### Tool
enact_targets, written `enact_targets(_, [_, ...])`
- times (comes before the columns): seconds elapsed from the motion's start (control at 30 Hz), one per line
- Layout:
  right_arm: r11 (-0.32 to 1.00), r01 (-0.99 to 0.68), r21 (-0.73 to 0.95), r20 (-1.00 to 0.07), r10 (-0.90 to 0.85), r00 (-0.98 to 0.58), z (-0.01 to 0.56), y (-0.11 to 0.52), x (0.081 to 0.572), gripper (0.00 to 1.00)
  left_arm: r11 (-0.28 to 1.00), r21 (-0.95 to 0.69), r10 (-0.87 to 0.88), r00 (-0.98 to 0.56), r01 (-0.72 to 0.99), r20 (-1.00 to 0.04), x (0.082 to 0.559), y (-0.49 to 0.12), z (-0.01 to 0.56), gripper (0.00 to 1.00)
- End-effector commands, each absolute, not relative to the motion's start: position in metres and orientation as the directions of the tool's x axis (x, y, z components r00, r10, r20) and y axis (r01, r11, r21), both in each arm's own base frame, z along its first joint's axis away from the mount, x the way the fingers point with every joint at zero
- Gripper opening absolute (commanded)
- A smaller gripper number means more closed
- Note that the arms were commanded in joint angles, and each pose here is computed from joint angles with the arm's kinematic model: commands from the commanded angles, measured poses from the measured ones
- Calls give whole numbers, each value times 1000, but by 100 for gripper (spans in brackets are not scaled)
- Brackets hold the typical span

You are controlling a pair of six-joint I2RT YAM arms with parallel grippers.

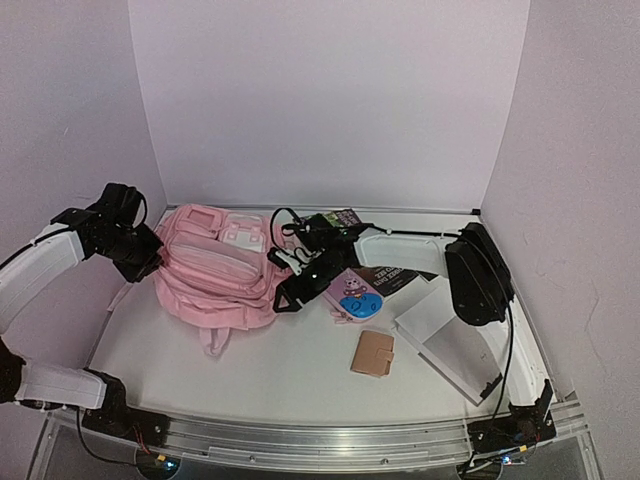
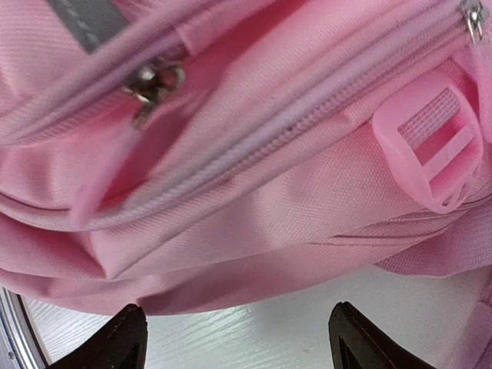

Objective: Pack the student bag
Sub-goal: Unzip the student bag at the center of the board.

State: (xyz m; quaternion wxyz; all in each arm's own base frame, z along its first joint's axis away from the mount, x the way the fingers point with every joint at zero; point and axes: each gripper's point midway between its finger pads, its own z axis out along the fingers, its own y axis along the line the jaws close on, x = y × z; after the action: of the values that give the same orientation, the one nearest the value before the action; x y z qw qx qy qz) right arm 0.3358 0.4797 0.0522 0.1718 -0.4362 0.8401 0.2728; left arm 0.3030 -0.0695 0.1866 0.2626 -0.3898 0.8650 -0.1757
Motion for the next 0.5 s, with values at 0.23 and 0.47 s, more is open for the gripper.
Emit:
enact_targets(0.23, [289,-923,254,-754,-538,-377,219,494,329,95,593,-597,-800,-477,-541,-363,319,-85,228,0])
enact_targets(0.47, [201,-943,266,-784,-524,-333,229,539,298,92,572,-652,-804,-500,-498,-323,324,-101,232,0])
